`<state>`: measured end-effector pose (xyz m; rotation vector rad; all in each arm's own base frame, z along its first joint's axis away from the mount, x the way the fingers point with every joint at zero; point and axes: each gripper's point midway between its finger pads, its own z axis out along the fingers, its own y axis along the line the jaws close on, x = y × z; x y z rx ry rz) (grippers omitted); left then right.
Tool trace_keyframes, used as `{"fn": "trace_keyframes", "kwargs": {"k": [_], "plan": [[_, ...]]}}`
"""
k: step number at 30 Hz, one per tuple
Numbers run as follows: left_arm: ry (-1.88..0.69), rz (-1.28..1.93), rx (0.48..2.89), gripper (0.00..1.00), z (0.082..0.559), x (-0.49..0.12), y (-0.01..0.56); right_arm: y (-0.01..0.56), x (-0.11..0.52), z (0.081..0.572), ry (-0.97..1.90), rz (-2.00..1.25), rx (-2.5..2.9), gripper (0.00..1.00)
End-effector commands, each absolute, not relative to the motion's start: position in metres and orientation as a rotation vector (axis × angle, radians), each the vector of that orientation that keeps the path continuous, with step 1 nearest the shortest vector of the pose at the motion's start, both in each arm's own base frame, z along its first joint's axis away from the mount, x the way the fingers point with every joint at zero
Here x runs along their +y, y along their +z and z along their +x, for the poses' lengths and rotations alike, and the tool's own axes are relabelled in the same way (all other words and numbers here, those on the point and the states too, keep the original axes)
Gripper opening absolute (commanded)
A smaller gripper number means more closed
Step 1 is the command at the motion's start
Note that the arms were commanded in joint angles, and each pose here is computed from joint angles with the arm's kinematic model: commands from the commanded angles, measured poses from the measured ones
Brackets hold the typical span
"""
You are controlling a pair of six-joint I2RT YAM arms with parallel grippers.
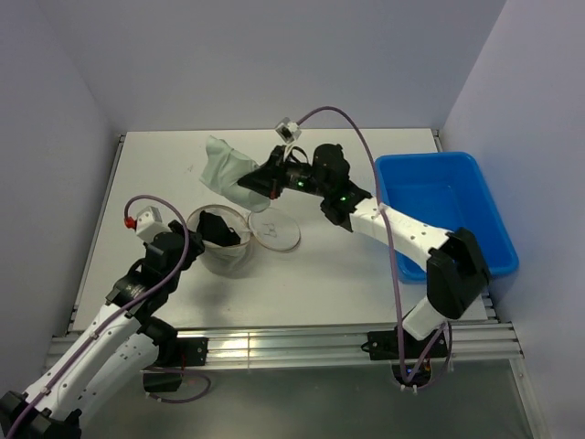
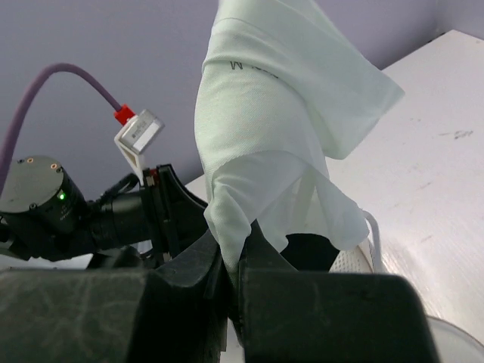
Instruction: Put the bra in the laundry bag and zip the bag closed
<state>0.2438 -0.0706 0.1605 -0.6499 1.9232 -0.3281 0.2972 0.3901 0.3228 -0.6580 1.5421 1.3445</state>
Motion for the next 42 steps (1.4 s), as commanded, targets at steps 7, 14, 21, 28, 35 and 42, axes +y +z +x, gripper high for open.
{"fn": "trace_keyframes", "kwargs": {"k": [7, 14, 21, 28, 35, 42], "plan": [[-0.398, -0.682, 1.823, 0.18, 0.259, -0.068, 0.168, 0.285, 0.452, 0.280, 1.501, -0.773, 1.518, 0.00], [-0.476, -0.650, 1.778, 0.00, 0.263, -0.077, 0.179, 0.218, 0.478, 0.261, 1.544, -0.844, 1.645, 0.00], [-0.542, -0.611, 1.757, 0.00, 0.263, -0.086, 0.193, 0.154, 0.479, 0.262, 1.497, -0.869, 1.818, 0.00], [-0.565, -0.580, 1.729, 0.00, 0.266, -0.090, 0.206, 0.113, 0.448, 0.243, 1.382, -0.912, 1.980, 0.00], [-0.692, -0.445, 1.707, 0.00, 0.276, -0.120, 0.224, 0.110, 0.426, 0.216, 1.239, -1.044, 2.120, 0.00], [-1.002, -0.229, 1.722, 0.00, 0.261, -0.177, 0.226, 0.135, 0.431, 0.243, 1.108, -0.805, 2.218, 0.00]]}}
